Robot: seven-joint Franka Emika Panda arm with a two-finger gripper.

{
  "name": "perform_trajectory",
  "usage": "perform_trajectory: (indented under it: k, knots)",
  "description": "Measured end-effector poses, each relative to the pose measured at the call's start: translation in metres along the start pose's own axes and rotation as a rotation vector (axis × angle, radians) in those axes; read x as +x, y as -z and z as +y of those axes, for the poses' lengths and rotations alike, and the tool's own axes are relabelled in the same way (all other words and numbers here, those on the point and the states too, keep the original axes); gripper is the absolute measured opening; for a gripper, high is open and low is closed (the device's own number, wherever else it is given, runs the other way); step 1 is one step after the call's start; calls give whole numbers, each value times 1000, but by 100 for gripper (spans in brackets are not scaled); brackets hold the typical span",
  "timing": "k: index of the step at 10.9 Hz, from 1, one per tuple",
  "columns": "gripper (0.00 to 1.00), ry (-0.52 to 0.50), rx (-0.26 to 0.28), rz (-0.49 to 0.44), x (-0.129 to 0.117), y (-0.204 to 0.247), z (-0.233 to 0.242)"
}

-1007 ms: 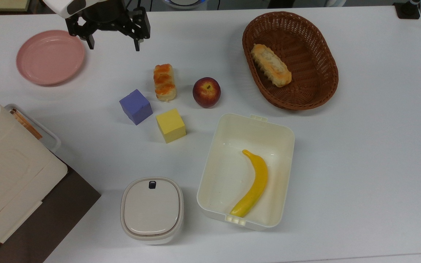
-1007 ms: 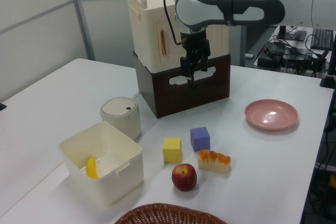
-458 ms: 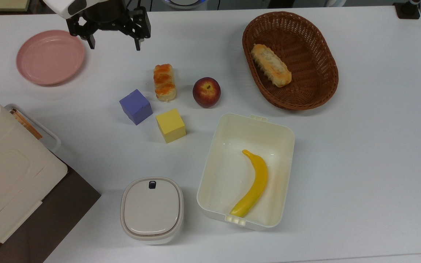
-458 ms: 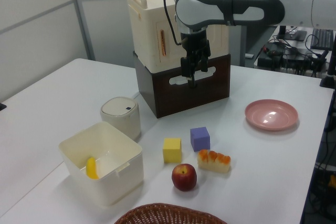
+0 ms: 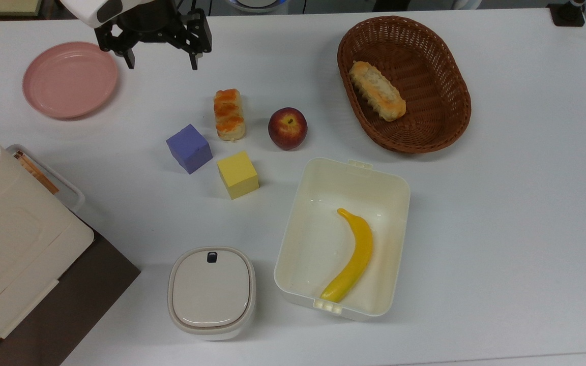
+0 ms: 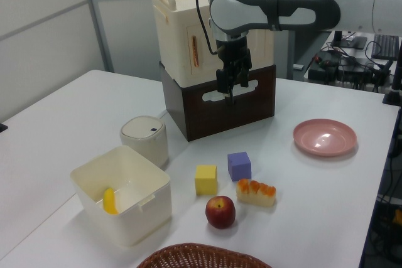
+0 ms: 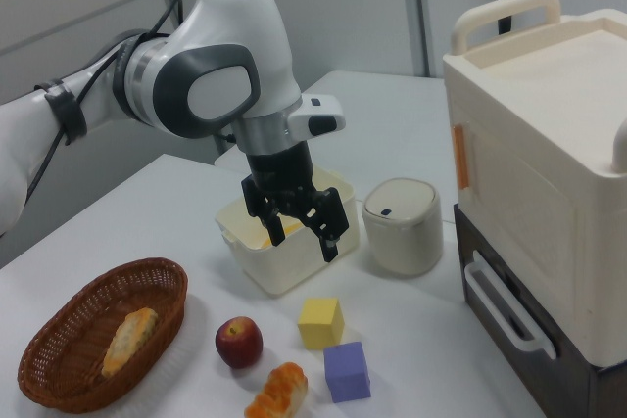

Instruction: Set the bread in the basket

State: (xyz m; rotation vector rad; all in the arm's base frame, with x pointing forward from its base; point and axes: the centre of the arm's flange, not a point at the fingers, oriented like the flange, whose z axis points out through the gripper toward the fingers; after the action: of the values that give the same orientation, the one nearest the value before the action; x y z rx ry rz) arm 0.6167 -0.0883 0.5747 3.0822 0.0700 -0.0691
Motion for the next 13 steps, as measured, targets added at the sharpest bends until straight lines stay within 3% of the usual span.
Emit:
perform_trajectory:
  k: [6, 10, 13]
  knots:
    - [100, 3, 19, -16, -2, -2, -2]
    - [100, 17, 51, -179, -18, -21, -5]
    - [100, 21, 69, -289, -17, -69, -8]
